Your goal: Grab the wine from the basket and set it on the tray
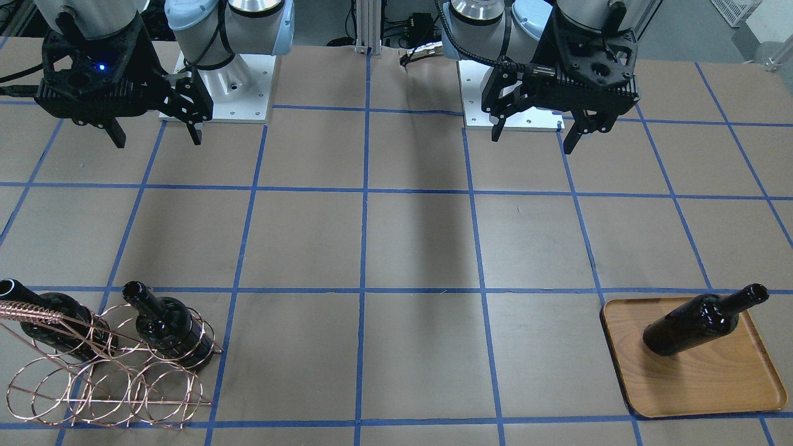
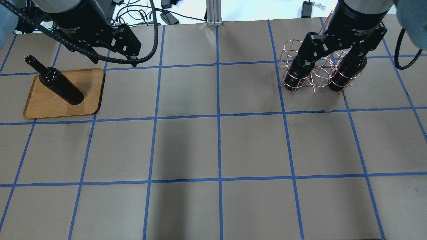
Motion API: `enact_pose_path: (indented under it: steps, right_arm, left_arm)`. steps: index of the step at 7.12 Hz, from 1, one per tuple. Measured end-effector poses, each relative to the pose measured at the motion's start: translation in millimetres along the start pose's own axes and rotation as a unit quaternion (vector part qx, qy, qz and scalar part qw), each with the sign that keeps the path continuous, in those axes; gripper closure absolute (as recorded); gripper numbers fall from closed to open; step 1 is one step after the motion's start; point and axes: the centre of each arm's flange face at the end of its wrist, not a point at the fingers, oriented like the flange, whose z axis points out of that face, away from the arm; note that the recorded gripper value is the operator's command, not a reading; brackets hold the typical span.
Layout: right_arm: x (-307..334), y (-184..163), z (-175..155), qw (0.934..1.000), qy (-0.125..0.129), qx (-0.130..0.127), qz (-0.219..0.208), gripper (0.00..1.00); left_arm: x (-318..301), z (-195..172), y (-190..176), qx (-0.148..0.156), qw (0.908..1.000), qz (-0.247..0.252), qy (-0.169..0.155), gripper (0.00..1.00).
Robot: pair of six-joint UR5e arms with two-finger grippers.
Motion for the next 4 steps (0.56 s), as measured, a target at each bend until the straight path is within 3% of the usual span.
enact_pose_path:
  steps: [4]
  right_arm:
    - [1.1, -1.2, -0.8, 1.0, 0.001, 0.005, 0.001, 0.0]
  left_arm:
    - [1.1, 1.6, 6.7, -0.002, 1.0, 0.0, -0.001, 0.0]
